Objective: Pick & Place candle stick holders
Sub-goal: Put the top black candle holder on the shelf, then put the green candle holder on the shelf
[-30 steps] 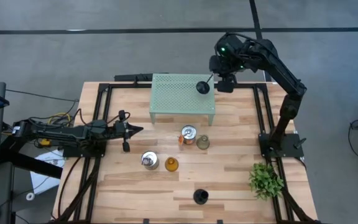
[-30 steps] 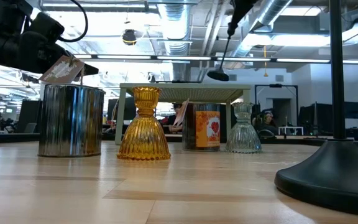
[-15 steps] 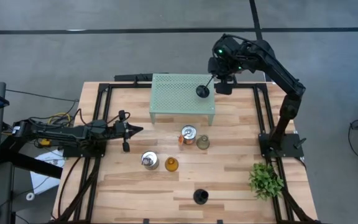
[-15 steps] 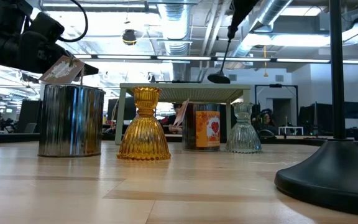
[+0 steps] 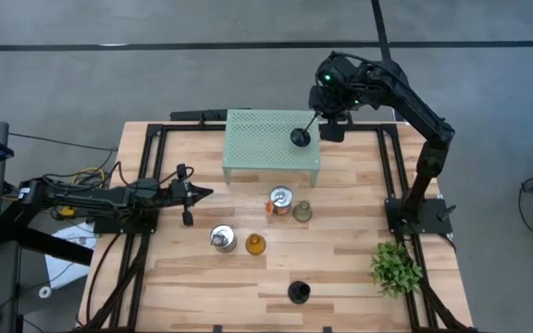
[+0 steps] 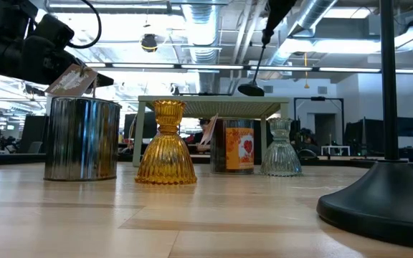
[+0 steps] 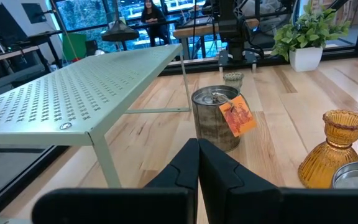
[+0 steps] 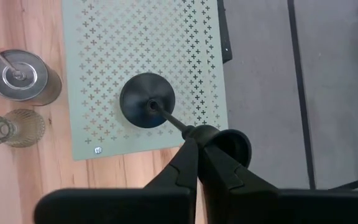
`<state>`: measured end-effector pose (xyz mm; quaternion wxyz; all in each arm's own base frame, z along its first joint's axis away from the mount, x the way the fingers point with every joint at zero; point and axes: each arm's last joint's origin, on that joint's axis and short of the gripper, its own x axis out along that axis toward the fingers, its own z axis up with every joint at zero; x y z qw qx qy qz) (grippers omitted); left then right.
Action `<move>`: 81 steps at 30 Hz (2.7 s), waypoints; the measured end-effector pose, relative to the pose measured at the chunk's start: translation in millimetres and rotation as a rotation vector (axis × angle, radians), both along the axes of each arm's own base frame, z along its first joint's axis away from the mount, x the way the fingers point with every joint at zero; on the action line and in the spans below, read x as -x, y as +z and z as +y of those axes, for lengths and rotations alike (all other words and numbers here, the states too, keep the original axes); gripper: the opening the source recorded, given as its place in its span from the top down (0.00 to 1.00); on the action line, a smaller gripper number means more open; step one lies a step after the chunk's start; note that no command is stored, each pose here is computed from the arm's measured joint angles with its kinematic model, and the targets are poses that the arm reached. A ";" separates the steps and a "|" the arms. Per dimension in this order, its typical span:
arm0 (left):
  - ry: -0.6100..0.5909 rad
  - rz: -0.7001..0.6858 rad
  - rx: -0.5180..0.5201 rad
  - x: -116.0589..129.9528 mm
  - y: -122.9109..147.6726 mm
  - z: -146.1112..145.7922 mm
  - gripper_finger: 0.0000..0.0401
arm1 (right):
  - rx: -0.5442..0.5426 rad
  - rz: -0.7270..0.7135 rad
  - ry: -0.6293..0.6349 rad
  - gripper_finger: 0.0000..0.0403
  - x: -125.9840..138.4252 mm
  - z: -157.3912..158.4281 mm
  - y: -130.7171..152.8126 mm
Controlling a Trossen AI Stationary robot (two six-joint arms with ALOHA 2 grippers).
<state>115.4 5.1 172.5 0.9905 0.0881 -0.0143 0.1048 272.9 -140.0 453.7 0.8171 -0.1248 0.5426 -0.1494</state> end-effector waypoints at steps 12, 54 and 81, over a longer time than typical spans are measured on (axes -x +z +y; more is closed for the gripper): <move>0.000 0.000 0.000 0.0 0.0 0.0 0.98 | 0.011 0.014 -0.073 1.00 3.7 -14.3 -2.8; 0.000 0.000 0.000 0.0 0.0 0.0 0.98 | 0.090 0.102 -0.021 0.77 -28.6 -15.3 -23.0; 0.045 0.001 0.002 0.3 -0.1 1.3 0.98 | -0.084 -0.257 0.017 0.77 26.3 83.1 41.9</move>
